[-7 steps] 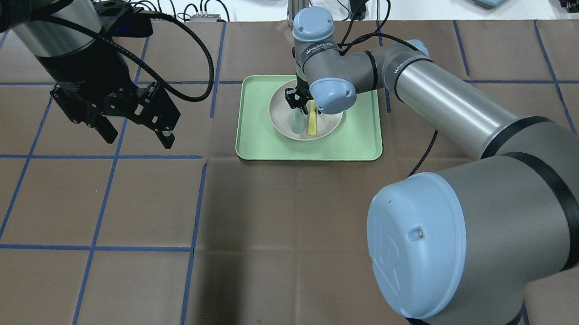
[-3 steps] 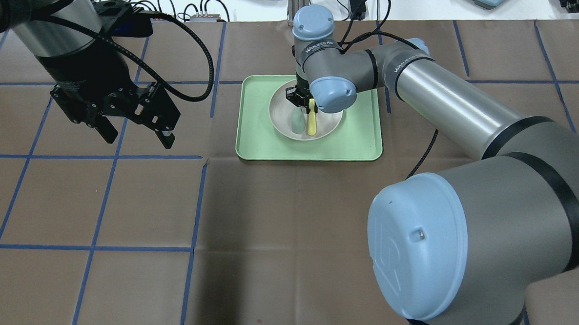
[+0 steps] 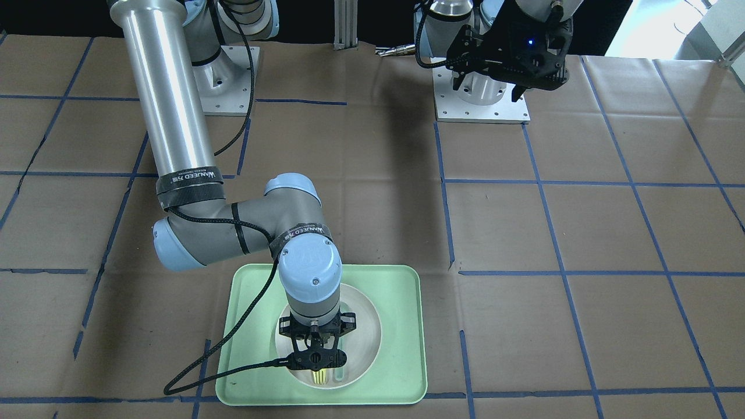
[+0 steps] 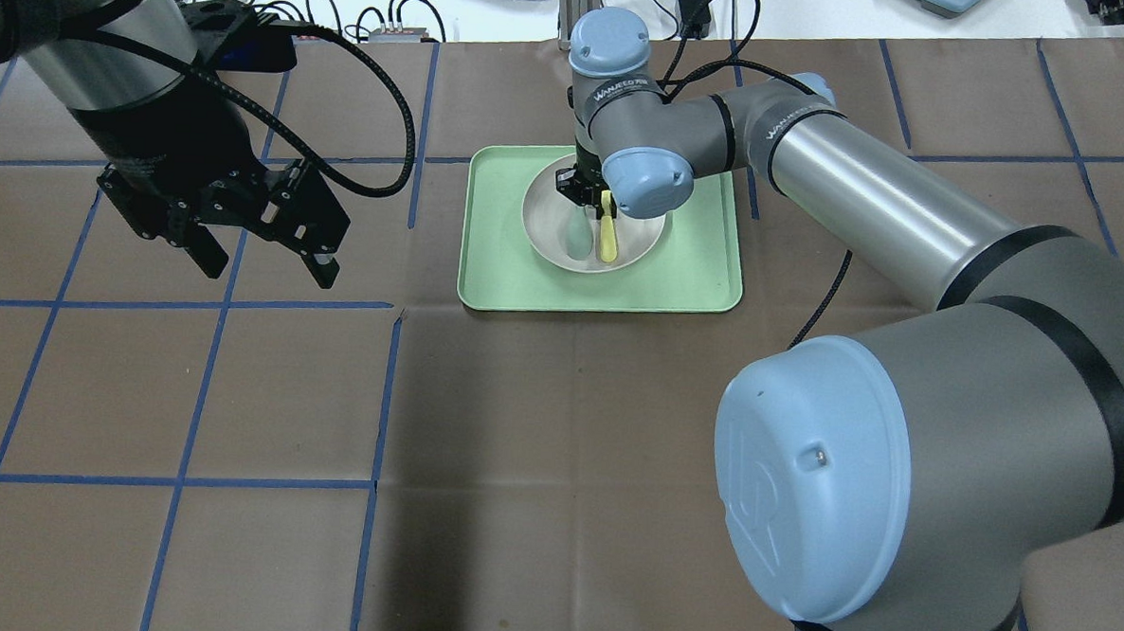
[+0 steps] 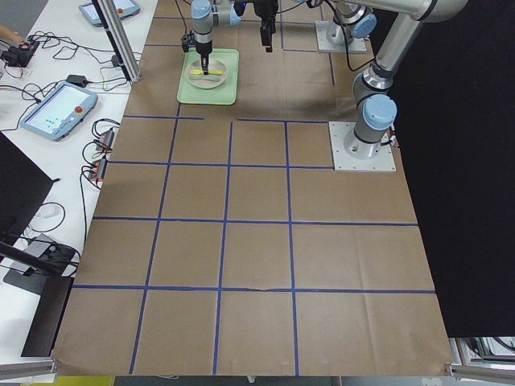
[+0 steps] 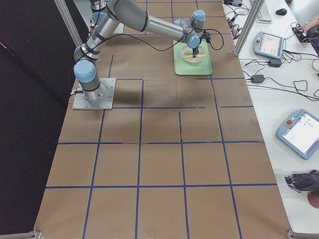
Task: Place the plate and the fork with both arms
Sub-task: 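Lower the right gripper and close it on the yellow fork handle, then lift the fork out of the plate and lower it beside the plate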
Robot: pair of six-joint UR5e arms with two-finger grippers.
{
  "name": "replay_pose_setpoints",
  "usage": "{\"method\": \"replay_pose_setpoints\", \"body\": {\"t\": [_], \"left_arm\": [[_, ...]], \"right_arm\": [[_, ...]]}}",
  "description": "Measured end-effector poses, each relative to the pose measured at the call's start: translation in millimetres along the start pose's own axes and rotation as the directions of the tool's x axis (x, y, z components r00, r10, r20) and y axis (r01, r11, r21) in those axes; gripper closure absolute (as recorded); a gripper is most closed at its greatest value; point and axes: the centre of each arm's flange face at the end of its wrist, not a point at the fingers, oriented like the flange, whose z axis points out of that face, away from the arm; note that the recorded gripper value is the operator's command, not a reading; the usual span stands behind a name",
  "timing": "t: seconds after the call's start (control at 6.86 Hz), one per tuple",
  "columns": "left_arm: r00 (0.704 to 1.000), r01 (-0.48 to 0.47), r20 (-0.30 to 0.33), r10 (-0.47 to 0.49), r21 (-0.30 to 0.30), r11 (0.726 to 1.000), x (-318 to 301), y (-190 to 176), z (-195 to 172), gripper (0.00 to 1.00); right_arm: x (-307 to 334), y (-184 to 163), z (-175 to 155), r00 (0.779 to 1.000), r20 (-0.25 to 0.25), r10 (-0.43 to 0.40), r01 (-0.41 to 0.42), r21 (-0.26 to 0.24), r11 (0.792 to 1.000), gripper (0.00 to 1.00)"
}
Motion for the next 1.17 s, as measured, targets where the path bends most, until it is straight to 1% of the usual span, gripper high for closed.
{"method": "replay_pose_setpoints", "body": {"t": [0.58,1.17], "left_arm": [[1.000,0.000,0.000,0.000,0.001,1.000,-0.1,0.2,-0.6,0.00],[1.000,0.000,0.000,0.000,0.002,1.000,0.2,0.4,-0.7,0.00]], "right_arm": [[0.4,-0.2,-12.3,1.000,0.005,0.001,-0.001,0.005,1.000,1.00],[19.3,0.0,-54.6,1.000,0.004,0.024,-0.024,-0.004,1.000,1.00]]}}
